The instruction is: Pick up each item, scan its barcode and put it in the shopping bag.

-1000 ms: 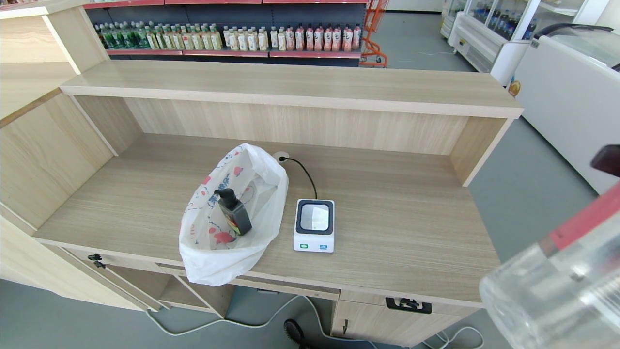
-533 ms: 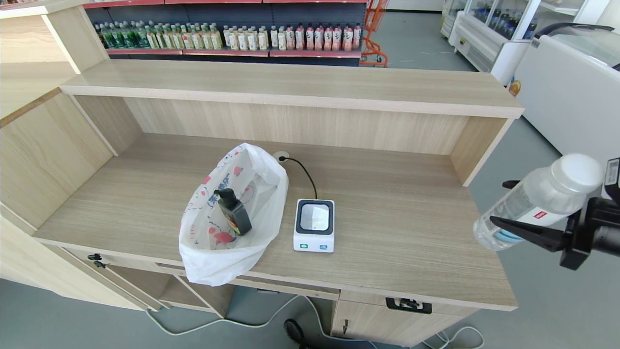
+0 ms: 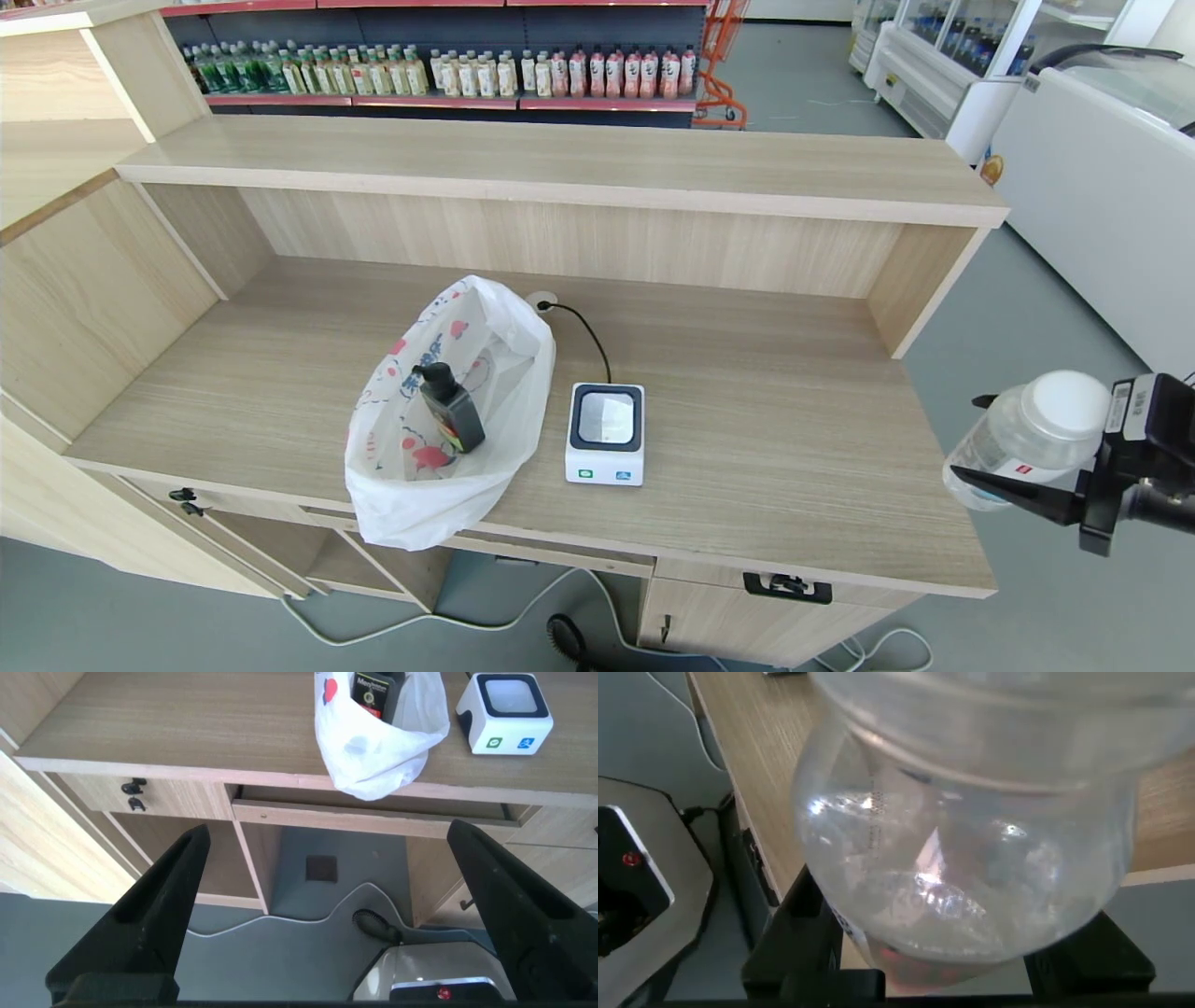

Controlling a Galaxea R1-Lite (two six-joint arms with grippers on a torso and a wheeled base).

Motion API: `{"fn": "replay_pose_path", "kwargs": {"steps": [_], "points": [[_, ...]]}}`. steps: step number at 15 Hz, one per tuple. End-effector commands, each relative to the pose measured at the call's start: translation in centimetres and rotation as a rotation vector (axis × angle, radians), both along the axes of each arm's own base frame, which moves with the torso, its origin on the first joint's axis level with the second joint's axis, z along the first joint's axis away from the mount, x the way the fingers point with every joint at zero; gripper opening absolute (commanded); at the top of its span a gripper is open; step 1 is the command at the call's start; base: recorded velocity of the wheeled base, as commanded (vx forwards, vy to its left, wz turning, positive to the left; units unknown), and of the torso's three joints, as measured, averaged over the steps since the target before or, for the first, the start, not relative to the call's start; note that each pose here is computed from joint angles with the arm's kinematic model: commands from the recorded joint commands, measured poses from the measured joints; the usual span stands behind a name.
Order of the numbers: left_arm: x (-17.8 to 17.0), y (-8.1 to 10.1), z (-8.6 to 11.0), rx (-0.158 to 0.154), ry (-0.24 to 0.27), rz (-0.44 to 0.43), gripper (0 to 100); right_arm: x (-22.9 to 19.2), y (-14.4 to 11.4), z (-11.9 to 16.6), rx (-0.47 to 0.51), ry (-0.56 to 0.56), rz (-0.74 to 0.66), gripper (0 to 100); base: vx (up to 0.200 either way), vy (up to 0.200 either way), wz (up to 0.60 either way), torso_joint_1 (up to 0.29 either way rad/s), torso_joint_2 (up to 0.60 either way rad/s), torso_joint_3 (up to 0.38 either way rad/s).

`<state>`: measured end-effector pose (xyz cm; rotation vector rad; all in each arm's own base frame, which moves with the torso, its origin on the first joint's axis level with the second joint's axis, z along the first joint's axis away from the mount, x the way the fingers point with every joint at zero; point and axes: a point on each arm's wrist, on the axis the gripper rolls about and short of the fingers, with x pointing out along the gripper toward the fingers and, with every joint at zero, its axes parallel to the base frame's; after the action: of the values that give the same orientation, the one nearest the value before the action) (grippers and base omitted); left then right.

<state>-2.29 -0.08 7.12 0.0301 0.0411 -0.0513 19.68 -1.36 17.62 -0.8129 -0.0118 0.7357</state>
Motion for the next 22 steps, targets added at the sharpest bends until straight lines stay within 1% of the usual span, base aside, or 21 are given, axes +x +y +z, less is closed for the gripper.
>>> {"fn": "replay_pose_path", "kwargs": {"steps": [1,5,8,14,15,21,22], "points": [[0.0,0.0,0.0,0.0,0.0,0.0,100,0.3,0.3,0.5,-0.002,-0.027,0.035,0,0.0,0.0,0.0,0.0,0.0,0.0],[0.0,0.0,0.0,-0.002,0.0,0.0,100,1.3,1.9,1.6,-0.023,-0.093,0.115,0,0.0,0.0,0.0,0.0,0.0,0.0],[0.0,0.0,0.0,0.0,0.0,0.0,100,1.4,2.1,1.7,-0.058,-0.122,0.127,0,0.0,0.0,0.0,0.0,0.0,0.0],[0.0,0.0,0.0,0.0,0.0,0.0,100,1.4,1.9,1.9,-0.097,-0.129,0.048,0,0.0,0.0,0.0,0.0,0.0,0.0],[0.0,0.0,0.0,0.004,-0.001,0.0,100,1.4,2.0,1.9,-0.111,-0.136,0.041,0,0.0,0.0,0.0,0.0,0.0,0.0],[0.0,0.0,0.0,0.003,-0.001,0.0,100,1.1,3.6,1.2,-0.156,-0.123,0.032,0,0.0,0.0,0.0,0.0,0.0,0.0],[0.0,0.0,0.0,0.003,-0.001,0.0,100,1.1,3.8,1.3,-0.16,-0.126,0.033,0,0.0,0.2,0.0,0.002,0.0,0.002]]}}
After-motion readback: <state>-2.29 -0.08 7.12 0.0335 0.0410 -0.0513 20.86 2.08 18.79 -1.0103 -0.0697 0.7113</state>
